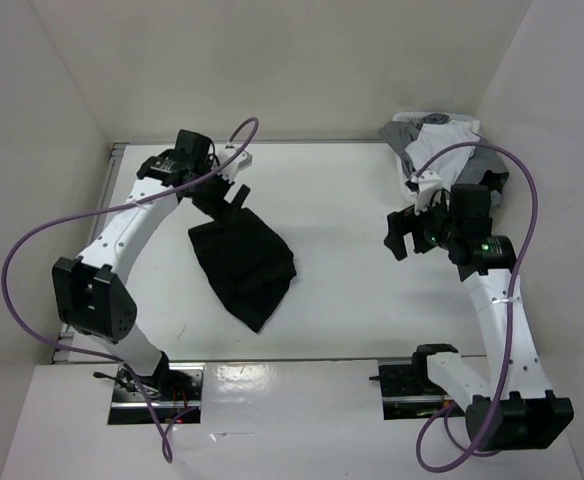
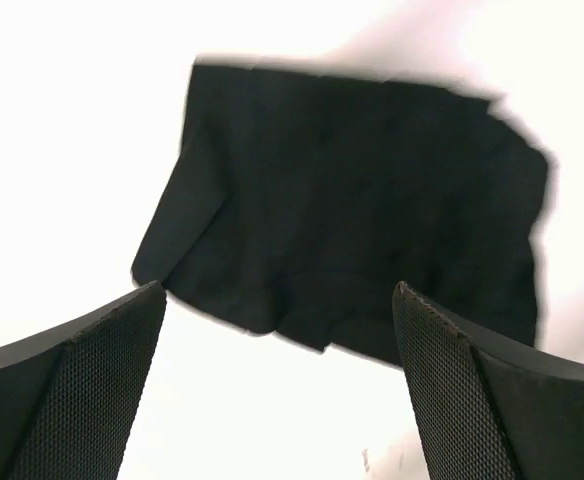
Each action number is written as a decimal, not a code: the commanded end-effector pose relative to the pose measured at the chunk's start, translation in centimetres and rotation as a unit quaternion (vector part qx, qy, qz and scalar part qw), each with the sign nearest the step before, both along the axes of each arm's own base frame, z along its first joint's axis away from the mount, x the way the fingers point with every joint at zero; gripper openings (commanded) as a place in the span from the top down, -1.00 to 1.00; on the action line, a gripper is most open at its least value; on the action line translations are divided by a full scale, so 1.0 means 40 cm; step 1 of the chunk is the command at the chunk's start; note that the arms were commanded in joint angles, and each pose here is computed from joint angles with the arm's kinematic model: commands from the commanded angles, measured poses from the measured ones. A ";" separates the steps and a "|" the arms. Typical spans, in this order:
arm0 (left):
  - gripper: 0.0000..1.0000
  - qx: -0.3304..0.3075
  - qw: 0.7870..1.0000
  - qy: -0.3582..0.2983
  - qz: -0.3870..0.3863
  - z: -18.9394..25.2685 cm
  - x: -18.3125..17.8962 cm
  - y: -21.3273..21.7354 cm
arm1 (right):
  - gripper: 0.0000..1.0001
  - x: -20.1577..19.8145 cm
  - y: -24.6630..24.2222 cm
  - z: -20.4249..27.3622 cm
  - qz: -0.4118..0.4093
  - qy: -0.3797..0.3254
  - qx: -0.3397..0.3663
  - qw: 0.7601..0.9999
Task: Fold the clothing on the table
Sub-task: Fold the skirt
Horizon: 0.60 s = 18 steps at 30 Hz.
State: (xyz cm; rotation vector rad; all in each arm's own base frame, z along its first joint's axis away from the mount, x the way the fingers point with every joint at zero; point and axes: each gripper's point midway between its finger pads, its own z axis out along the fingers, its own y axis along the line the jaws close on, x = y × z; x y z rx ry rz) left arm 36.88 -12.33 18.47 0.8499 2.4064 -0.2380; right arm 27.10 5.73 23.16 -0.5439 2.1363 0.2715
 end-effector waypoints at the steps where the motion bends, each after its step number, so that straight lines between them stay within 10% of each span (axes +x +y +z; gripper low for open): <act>1: -1.00 -0.063 0.996 0.033 -0.048 0.042 -0.072 -0.068 | -0.97 -0.034 -0.047 0.029 -0.034 -0.019 -0.007 0.999; 18: -1.00 0.016 0.996 0.086 -0.011 -0.273 -0.038 -0.081 | -0.97 -0.037 -0.124 0.083 -0.088 -0.040 0.035 0.995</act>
